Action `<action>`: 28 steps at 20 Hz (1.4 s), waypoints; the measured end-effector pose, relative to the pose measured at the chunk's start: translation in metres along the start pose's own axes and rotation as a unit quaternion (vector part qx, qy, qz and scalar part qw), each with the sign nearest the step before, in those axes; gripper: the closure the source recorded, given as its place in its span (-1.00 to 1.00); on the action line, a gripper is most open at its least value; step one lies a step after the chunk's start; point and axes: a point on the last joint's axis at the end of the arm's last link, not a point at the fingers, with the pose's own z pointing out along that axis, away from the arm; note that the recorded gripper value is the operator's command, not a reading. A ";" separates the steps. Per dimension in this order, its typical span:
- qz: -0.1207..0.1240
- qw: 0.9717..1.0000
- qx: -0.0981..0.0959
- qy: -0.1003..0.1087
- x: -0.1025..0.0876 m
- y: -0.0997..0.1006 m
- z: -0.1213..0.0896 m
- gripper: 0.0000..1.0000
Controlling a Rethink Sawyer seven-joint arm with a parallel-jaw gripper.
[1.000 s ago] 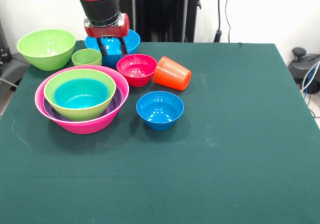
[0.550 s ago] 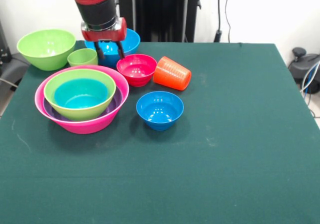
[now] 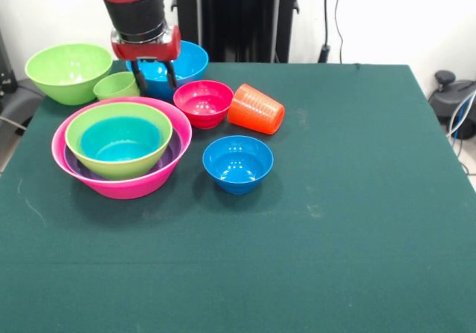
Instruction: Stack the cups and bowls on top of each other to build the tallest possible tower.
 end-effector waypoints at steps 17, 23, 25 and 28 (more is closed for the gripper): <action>0.031 0.999 0.035 -0.020 -0.017 -0.018 -0.063 -1.00; 0.031 0.999 0.035 -0.020 -0.017 -0.018 -0.063 -1.00; 0.030 0.999 0.033 -0.017 -0.016 -0.017 -0.061 -1.00; 0.030 0.999 0.029 -0.014 -0.015 -0.016 -0.056 -1.00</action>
